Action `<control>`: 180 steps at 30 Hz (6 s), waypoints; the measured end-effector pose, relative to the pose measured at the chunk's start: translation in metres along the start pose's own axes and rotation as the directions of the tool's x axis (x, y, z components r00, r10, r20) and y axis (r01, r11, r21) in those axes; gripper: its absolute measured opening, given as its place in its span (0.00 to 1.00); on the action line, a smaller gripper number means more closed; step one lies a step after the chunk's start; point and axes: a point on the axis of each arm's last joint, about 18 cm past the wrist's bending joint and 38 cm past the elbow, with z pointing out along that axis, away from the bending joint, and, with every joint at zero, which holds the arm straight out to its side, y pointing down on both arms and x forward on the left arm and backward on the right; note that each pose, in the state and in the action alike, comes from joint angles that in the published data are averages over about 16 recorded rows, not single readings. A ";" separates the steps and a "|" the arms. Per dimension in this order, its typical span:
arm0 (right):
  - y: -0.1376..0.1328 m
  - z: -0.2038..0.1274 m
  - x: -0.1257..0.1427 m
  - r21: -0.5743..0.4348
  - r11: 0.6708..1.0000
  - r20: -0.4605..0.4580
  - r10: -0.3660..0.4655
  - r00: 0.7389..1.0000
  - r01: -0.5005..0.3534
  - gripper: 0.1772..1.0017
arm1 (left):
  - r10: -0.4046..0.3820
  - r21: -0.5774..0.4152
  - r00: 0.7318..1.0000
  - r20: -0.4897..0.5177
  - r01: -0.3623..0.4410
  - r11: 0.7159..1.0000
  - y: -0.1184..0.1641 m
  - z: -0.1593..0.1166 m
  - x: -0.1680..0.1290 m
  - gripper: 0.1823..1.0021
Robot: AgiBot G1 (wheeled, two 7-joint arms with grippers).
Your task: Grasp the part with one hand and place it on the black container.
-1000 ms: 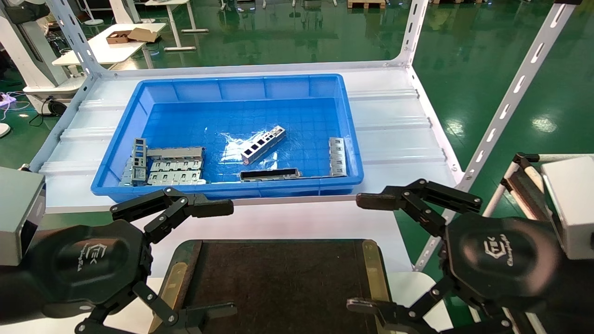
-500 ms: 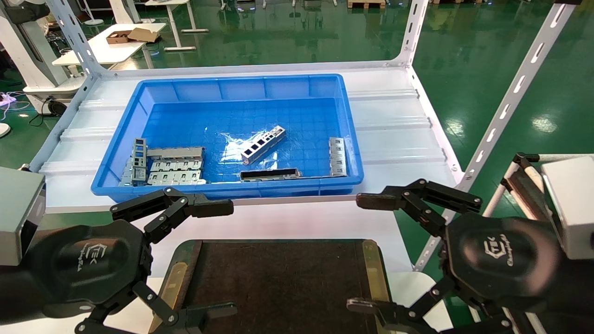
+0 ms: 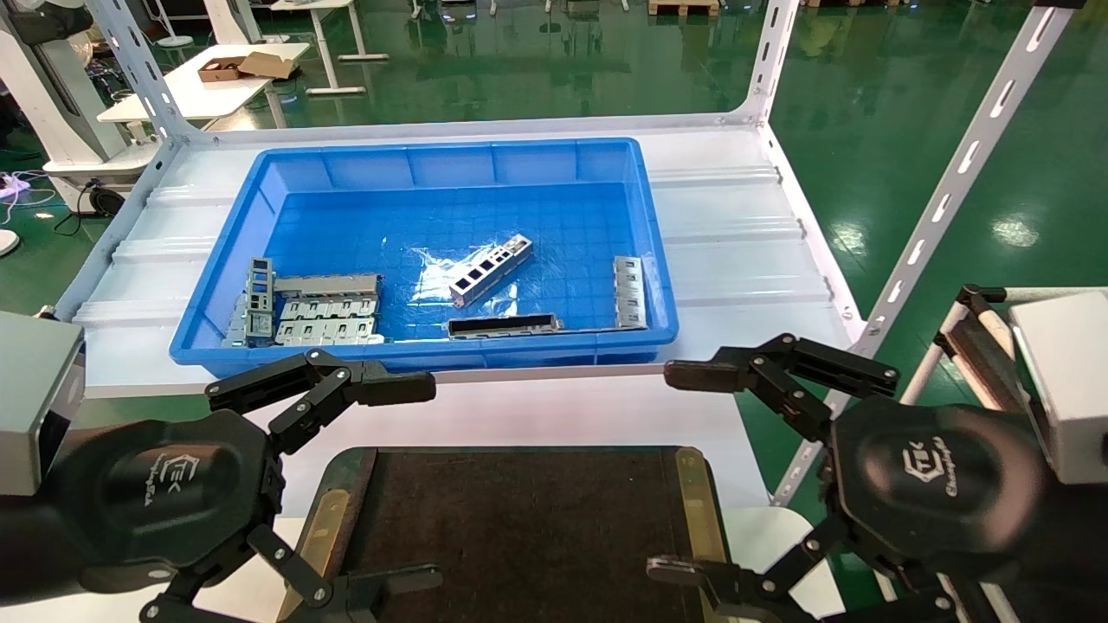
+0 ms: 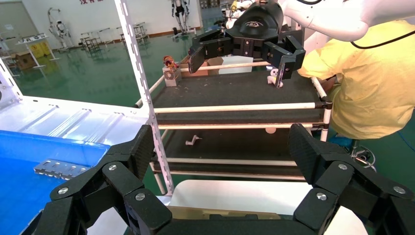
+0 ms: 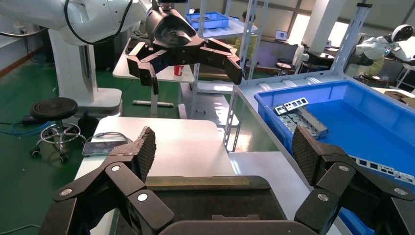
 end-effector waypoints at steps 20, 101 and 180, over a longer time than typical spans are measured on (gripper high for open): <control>0.000 0.000 0.000 0.000 1.000 0.000 0.000 1.000 0.000 1.00 | -0.002 -0.008 1.000 0.018 0.002 1.000 0.001 0.001 -0.004 1.00; 0.000 0.000 0.000 0.000 1.000 0.000 0.000 1.000 0.000 0.90 | -0.128 -0.159 0.650 0.749 0.365 0.917 0.130 0.161 -0.247 0.93; 0.000 0.000 0.000 0.000 1.000 0.000 0.000 1.000 0.000 0.02 | -0.597 0.170 0.744 0.300 0.574 0.801 0.106 0.112 -0.068 0.17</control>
